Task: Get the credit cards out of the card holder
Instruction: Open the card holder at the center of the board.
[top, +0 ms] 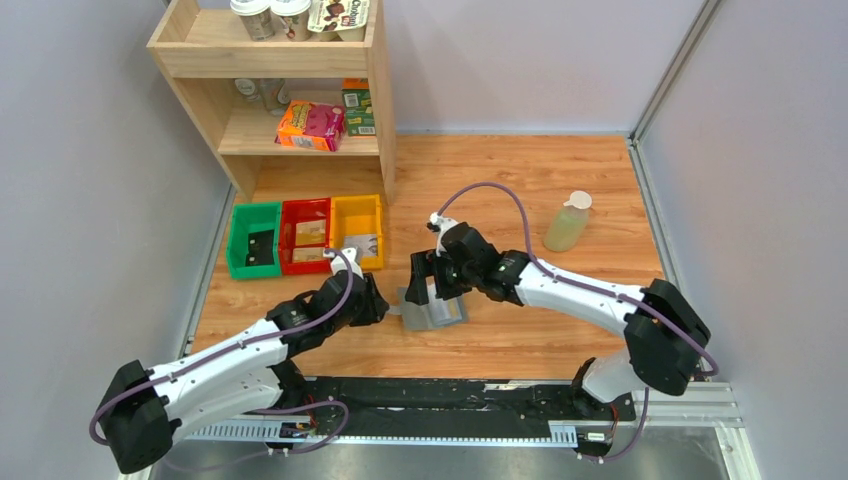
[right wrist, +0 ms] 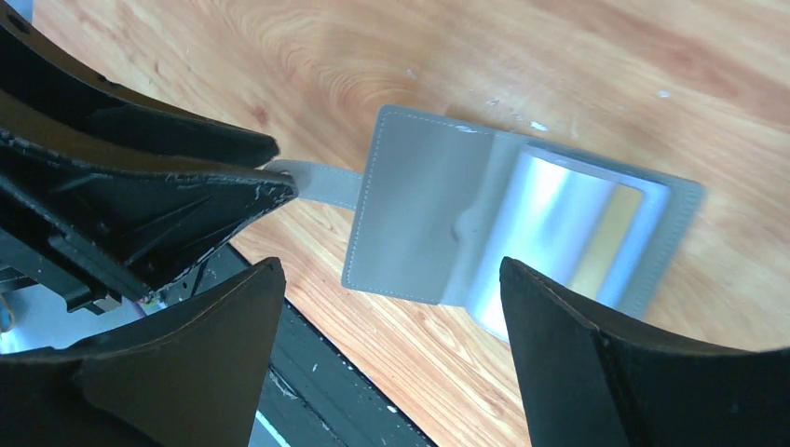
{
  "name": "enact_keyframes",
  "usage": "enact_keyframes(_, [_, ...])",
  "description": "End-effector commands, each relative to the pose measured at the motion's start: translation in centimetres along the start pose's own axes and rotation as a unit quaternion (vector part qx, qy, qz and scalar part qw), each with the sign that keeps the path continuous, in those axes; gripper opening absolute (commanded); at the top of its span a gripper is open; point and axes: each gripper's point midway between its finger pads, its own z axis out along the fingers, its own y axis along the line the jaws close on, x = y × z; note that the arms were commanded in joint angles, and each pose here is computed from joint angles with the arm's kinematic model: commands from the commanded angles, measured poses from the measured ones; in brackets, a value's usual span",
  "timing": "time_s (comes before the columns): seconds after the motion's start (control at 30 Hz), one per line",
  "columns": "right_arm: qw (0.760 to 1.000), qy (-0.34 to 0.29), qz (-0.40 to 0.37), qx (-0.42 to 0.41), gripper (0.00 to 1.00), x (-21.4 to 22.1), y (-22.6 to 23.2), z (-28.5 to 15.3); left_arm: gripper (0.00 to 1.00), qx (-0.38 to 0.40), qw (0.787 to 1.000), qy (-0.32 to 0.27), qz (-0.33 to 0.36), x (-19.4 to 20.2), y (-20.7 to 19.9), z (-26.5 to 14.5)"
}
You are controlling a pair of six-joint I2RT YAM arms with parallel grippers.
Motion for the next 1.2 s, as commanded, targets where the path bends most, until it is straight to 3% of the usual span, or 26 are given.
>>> enact_keyframes(0.0, [0.998, -0.035, -0.001, 0.058, 0.87, -1.7, -2.4, -2.1, 0.5, 0.01, 1.0, -0.015, 0.0, -2.4, -1.6, -1.7])
enact_keyframes(0.1, [0.998, -0.031, 0.014, 0.057, 0.84, -1.1, -3.2, -1.8, 0.56, 0.018, 1.0, -0.009, 0.004, -2.9, -2.5, -2.4])
enact_keyframes(0.37, [0.997, -0.023, 0.043, 0.06, 0.76, -0.3, -4.3, 0.0, 0.39, 0.092, 0.996, 0.011, 0.005, -5.4, -8.2, -3.5])
enact_keyframes(0.57, [0.996, -0.01, 0.059, 0.07, 0.72, 0.5, -5.6, 1.4, 0.31, 0.125, 0.99, 0.065, 0.006, -3.8, -11.0, -0.8])
enact_keyframes(0.7, [0.996, -0.003, 0.062, 0.063, 0.71, 1.0, -5.6, 1.8, 0.18, 0.089, 0.992, 0.092, 0.007, -1.6, -9.3, 1.6])
enact_keyframes(0.83, [0.997, 0.006, 0.062, 0.055, 0.71, 1.5, -5.4, 2.1, 0.12, 0.047, 0.994, 0.1, -0.004, 0.7, -6.4, 3.2])
enact_keyframes(1.17, [0.998, 0.016, 0.061, 0.027, 0.71, 1.4, -4.4, 2.6, 0.07, -0.014, 0.992, 0.127, -0.014, 4.7, -1.7, 5.0])
